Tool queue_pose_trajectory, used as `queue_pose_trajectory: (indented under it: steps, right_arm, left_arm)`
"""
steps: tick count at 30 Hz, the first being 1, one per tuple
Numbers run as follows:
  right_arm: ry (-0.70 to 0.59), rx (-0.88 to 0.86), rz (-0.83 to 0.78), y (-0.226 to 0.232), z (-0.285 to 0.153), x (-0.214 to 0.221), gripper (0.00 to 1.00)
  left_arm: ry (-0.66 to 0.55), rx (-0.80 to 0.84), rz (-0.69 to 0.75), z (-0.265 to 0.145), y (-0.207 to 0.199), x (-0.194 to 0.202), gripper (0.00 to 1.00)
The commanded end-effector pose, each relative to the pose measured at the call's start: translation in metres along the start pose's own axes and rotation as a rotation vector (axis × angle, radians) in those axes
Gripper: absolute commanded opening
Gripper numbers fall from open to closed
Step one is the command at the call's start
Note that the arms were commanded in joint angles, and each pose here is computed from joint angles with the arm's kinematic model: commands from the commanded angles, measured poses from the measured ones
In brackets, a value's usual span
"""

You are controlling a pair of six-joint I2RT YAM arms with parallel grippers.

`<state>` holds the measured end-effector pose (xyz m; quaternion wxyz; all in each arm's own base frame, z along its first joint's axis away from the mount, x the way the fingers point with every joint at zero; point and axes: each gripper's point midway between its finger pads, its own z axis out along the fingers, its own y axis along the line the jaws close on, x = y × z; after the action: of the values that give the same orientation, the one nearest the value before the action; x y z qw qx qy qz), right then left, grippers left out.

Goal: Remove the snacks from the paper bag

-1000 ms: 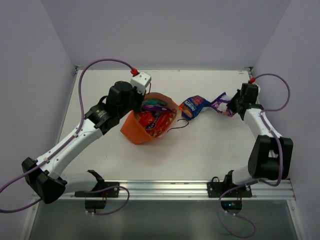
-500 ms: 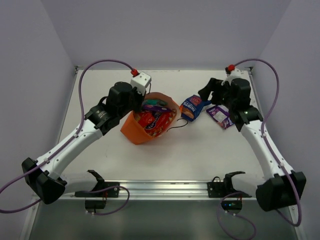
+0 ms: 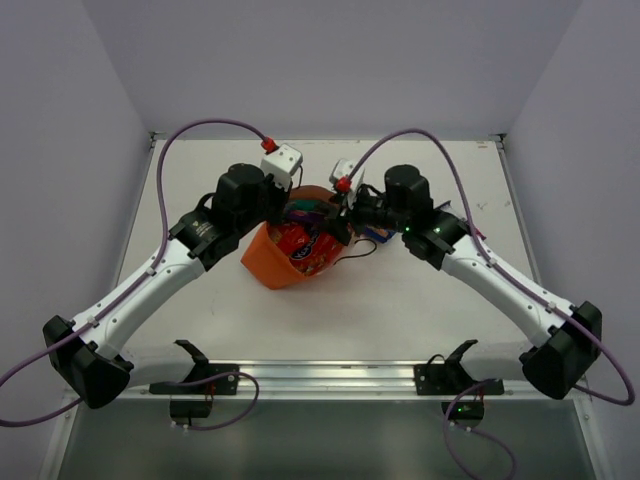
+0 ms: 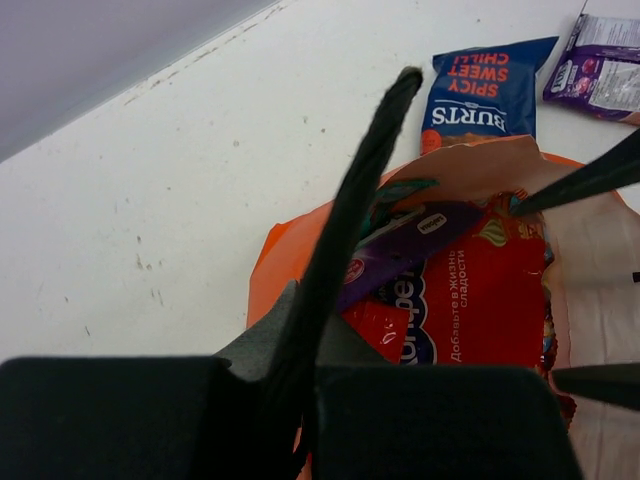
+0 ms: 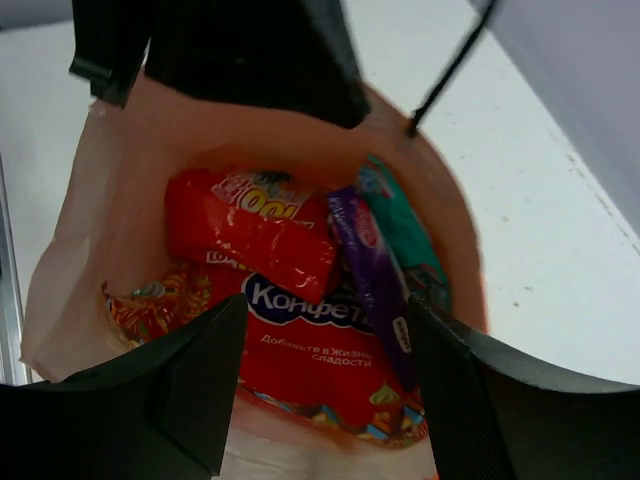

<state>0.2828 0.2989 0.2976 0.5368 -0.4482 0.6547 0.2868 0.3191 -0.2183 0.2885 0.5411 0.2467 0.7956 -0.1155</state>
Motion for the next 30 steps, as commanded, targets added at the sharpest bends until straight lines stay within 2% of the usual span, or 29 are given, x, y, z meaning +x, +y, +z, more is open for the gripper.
queue_pose_trajectory:
  steps: [1, 12, 22, 26, 27, 29, 30]
  right_arm:
    - [0.004, -0.096, -0.184, 0.016, 0.015, -0.002, 0.67]
    - [0.176, 0.019, -0.255, -0.020, 0.062, 0.072, 0.67]
    - [0.214, 0.001, -0.228, -0.022, 0.088, 0.106, 0.65]
    - [0.220, 0.020, -0.223, -0.025, 0.089, 0.109, 0.49]
    - [0.218, 0.020, -0.223, -0.024, 0.088, 0.108, 0.34]
    - [0.185, 0.031, -0.227, -0.024, 0.083, 0.094, 0.20]
    - [0.160, 0.037, -0.232, -0.025, 0.081, 0.086, 0.08]
  left_arm:
    - [-0.237, 0.029, -0.064, -0.022, -0.004, -0.067, 0.00]
    - [-0.248, 0.053, -0.072, -0.027, -0.007, -0.069, 0.00]
    - [-0.256, 0.052, -0.070, -0.029, -0.007, -0.070, 0.00]
    - [-0.254, 0.051, -0.068, -0.029, -0.006, -0.069, 0.00]
    - [-0.253, 0.046, -0.067, -0.029, -0.006, -0.068, 0.00]
    - [-0.248, 0.041, -0.064, -0.028, -0.005, -0.067, 0.00]
    - [-0.248, 0.035, -0.065, -0.028, -0.004, -0.067, 0.00]
